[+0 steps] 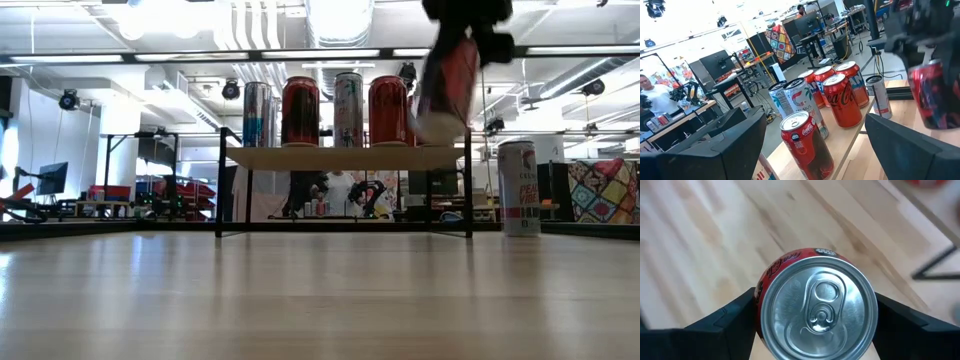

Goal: Place canned beverage on shelf
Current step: Put the red soda can on the shelf

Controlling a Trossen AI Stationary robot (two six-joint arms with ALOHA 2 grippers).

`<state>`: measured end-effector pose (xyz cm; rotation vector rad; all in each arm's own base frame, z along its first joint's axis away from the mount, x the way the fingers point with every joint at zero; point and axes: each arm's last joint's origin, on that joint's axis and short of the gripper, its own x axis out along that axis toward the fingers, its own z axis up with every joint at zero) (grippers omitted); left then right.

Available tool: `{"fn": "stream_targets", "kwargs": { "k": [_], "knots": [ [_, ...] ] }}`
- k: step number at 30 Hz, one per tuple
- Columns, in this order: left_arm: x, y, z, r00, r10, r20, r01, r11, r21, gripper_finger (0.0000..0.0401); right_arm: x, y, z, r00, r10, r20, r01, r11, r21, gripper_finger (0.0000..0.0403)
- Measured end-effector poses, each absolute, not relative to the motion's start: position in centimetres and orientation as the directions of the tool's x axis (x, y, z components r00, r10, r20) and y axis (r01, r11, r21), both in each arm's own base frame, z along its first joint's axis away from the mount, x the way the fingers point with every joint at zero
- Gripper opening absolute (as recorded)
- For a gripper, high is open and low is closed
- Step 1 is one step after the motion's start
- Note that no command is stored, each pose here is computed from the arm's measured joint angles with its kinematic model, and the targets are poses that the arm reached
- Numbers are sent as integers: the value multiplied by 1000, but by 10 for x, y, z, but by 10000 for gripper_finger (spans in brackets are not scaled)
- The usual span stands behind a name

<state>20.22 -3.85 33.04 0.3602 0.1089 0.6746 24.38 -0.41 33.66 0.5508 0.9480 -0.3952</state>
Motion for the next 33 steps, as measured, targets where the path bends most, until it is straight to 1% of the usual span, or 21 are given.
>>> {"fn": "stream_targets", "kwargs": {
  "k": [4, 11, 14, 19, 29, 33],
  "knots": [
    [202, -39, 330, 778, 628, 17, -591, 722, 361, 325, 248, 4, 366, 611, -92, -786, 501, 814, 294, 294],
    [202, -39, 330, 778, 628, 17, -590, 722, 361, 325, 263, 5, 402, 672, -115, -732, 418, 874, 247, 294],
    [202, -39, 330, 778, 628, 16, -590, 722, 362, 325, 270, 1, 413, 647, -165, -745, 415, 896, 162, 294],
    [202, -39, 329, 778, 628, 10, -586, 721, 370, 325, 283, -9, 433, 590, -308, -746, 417, 908, -46, 294],
    [203, -39, 328, 778, 628, 3, -590, 730, 344, 325, 302, -48, 471, 635, -399, -661, 380, 907, -183, 294],
    [203, -39, 328, 778, 628, 2, -590, 730, 344, 325, 304, -67, 482, 621, -498, -605, 428, 862, -270, 294]
  ]
}}
